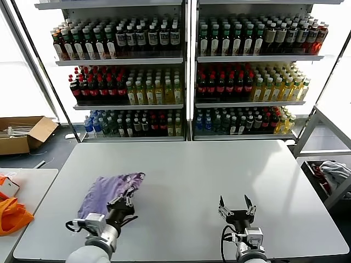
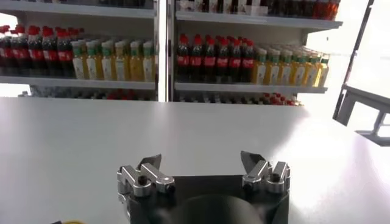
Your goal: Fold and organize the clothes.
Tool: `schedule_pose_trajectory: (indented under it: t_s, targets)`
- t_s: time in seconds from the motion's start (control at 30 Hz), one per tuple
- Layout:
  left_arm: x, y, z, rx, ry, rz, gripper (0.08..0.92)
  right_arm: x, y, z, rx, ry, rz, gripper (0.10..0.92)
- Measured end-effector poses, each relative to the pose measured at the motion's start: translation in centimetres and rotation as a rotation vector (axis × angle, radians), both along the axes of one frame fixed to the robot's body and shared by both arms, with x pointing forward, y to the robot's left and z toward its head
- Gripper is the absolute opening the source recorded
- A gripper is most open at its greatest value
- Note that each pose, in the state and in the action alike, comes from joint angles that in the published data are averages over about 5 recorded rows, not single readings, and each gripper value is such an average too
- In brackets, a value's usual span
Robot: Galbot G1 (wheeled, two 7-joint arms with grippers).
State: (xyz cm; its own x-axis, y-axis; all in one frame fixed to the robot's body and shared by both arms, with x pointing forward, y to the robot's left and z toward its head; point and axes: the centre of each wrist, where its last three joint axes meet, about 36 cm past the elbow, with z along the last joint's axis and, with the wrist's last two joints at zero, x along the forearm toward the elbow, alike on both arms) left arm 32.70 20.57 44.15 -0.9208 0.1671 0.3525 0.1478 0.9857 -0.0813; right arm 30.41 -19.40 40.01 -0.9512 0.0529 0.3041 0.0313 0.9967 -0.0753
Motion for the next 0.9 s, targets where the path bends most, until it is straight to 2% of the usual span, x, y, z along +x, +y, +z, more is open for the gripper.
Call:
schedule_pose_trajectory:
  t_s: [0.17, 0.33, 0.5, 0.7, 0.9]
  targets:
    - [1.5, -3.9, -1.7, -0.017, 0.02, -0.057, 0.102, -0.7, 0.2, 0.1, -0.007, 0.007, -0.021, 0.823]
    - [2.4, -6.2, -2.1, -0.038, 0.017, -0.109, 0.128, -1.0, 0.4, 0.2, -0.021, 0.014, -0.028, 0.823]
    - [2.6, -7.3, -2.0, -0.086, -0.008, -0.16, 0.263, -0.9, 0.7, 0.2, -0.017, 0.024, -0.017, 0.823]
    - [2.3, -7.6, -0.8, -0.135, -0.076, -0.212, 0.436, -0.2, 1.3, 0.4, 0.045, 0.049, 0.007, 0.823]
    - [1.8, -6.2, 0.3, -0.105, -0.145, -0.208, 0.609, 1.3, 2.2, 1.5, 0.17, 0.081, 0.039, 0.823]
